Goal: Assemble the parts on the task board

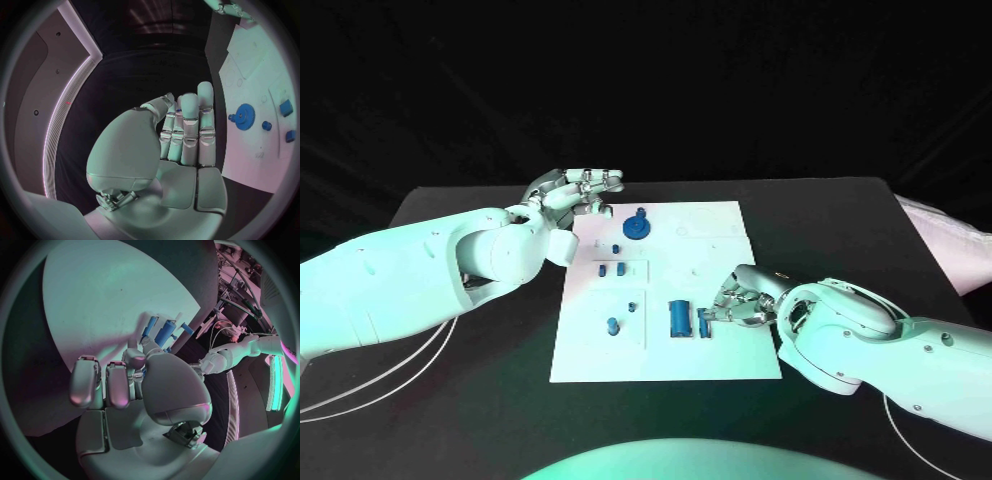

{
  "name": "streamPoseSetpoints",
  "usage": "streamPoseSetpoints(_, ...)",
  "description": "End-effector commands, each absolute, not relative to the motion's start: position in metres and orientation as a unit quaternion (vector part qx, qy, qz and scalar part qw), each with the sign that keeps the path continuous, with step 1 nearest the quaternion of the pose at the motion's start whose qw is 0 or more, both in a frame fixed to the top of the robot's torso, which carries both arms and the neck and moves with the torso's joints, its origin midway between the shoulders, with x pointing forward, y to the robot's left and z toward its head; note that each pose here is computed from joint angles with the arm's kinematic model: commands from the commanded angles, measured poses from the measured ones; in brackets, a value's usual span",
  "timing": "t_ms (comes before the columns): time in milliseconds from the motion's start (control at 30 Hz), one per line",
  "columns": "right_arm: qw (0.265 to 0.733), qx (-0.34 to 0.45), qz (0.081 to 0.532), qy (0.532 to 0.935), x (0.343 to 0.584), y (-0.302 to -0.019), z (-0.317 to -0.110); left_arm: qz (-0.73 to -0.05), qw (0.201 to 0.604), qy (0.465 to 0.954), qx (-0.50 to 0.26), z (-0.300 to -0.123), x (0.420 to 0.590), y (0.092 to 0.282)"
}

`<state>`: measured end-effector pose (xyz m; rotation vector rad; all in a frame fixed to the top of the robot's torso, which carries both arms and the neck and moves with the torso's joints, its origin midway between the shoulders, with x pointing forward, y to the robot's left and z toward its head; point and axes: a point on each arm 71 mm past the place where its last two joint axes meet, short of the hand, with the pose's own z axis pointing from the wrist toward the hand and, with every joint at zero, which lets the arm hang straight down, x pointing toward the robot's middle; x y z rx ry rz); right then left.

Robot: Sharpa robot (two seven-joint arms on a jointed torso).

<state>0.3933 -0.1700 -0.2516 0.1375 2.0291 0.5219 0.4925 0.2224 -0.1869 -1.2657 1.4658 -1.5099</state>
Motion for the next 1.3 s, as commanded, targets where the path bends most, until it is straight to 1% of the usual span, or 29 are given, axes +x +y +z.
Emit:
streamPoseSetpoints(33,0.507,0.067,0.249,0.823,0.393,-0.171,-0.247,-0.586,0.332,0.563,-0.479,-0.186,0.492,0.221)
streamPoseSetpoints(100,0.503,0.084,0.273,0.816,0.395,-0.174,-0.242,-0.586,0.332,0.563,-0.479,-0.186,0.493,0.221)
streamPoseSetpoints(133,0.495,0.101,0.299,0.809,0.399,-0.176,-0.237,-0.586,0.333,0.562,-0.479,-0.187,0.493,0.222)
streamPoseSetpoints(233,0.478,0.137,0.354,0.792,0.408,-0.182,-0.227,-0.587,0.334,0.561,-0.479,-0.189,0.494,0.223)
streamPoseSetpoints(300,0.468,0.168,0.399,0.771,0.419,-0.188,-0.219,-0.588,0.335,0.559,-0.48,-0.191,0.495,0.224)
streamPoseSetpoints(467,0.445,0.249,0.482,0.713,0.451,-0.206,-0.206,-0.584,0.341,0.553,-0.487,-0.199,0.499,0.228)
streamPoseSetpoints(600,0.434,0.308,0.52,0.669,0.479,-0.223,-0.201,-0.579,0.35,0.545,-0.495,-0.206,0.505,0.234)
streamPoseSetpoints(800,0.425,0.37,0.551,0.616,0.511,-0.241,-0.202,-0.569,0.373,0.528,-0.508,-0.212,0.515,0.244)
streamPoseSetpoints(967,0.424,0.395,0.567,0.585,0.531,-0.247,-0.203,-0.554,0.402,0.513,-0.518,-0.218,0.524,0.251)
streamPoseSetpoints(1067,0.427,0.401,0.569,0.577,0.538,-0.25,-0.204,-0.55,0.411,0.507,-0.521,-0.22,0.528,0.252)
streamPoseSetpoints(1233,0.43,0.405,0.571,0.571,0.543,-0.253,-0.205,-0.551,0.414,0.504,-0.521,-0.22,0.529,0.248)
streamPoseSetpoints(1267,0.448,0.399,0.536,0.594,0.542,-0.254,-0.208,-0.546,0.399,0.521,-0.521,-0.222,0.528,0.248)
streamPoseSetpoints(1300,0.448,0.4,0.536,0.593,0.542,-0.254,-0.208,-0.545,0.4,0.521,-0.521,-0.223,0.528,0.248)
